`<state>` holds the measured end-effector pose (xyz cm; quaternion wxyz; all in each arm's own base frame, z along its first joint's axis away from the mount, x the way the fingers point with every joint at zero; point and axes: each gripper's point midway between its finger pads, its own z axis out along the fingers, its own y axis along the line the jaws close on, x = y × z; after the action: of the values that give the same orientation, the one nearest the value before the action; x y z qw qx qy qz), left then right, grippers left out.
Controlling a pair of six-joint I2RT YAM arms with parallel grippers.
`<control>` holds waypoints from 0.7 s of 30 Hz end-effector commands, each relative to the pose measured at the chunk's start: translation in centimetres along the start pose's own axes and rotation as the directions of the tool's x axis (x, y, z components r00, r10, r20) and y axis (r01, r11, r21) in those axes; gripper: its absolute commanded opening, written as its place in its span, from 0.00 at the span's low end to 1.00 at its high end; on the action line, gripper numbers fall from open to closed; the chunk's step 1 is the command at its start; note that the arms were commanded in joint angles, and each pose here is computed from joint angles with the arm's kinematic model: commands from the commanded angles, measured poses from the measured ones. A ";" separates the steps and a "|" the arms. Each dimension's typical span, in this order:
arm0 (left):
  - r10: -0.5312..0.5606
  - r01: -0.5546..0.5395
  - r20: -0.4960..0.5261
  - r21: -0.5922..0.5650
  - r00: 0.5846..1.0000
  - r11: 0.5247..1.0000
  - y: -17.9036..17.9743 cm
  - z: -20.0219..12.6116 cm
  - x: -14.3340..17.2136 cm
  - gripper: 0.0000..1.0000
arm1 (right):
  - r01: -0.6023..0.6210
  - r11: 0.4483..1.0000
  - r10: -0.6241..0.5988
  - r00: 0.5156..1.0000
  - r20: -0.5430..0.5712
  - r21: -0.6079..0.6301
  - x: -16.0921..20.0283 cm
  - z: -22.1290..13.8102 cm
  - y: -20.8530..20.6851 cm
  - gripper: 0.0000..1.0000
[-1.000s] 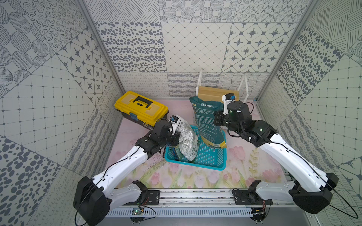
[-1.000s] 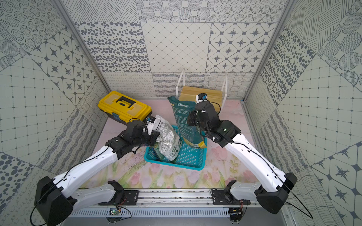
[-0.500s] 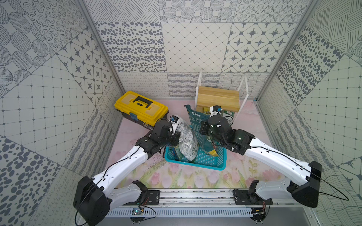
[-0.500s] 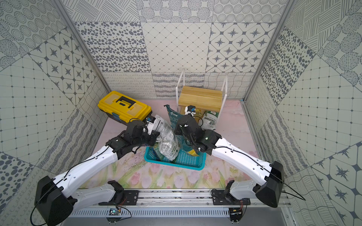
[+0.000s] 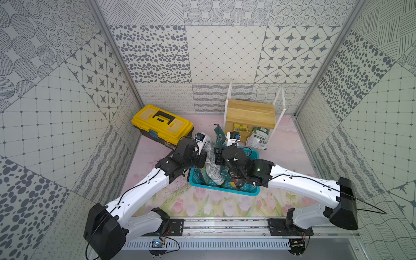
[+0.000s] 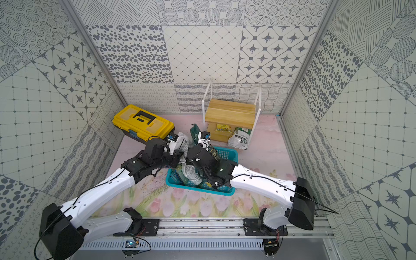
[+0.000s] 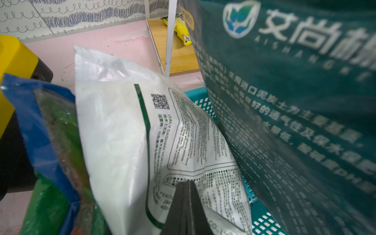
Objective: Take down the fertilizer bag from the shelf
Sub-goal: Place the fertilizer bag in the storage box.
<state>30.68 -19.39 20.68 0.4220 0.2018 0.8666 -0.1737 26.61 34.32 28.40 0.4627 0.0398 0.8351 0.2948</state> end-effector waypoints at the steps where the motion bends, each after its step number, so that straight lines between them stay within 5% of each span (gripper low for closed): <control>1: 0.002 -0.004 -0.028 -0.044 1.000 0.999 1.1 0.0 0.8 0.00 | -0.045 0.995 0.051 0.996 0.071 -0.092 -3.0 -1.3 1.8 0.54; 11: 0.002 -0.004 -0.030 -0.053 1.000 0.999 1.2 0.0 0.8 0.00 | -0.079 0.967 0.090 0.995 0.034 -0.242 -5.5 -1.5 2.9 0.83; 17: 0.004 -0.006 -0.033 -0.059 0.999 0.998 1.3 0.0 0.9 0.00 | -0.161 0.935 0.184 0.982 0.044 -0.317 -8.7 -2.2 1.5 0.84; 21: 0.004 -0.006 -0.032 -0.060 0.999 0.998 1.3 0.0 0.9 0.00 | -0.208 0.949 0.234 0.968 0.086 -0.235 -10.5 -2.5 -2.4 0.79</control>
<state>30.68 -19.35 20.66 0.4218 0.2014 0.8670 -0.1727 30.81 29.38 34.63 0.4694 0.0751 0.7749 0.4167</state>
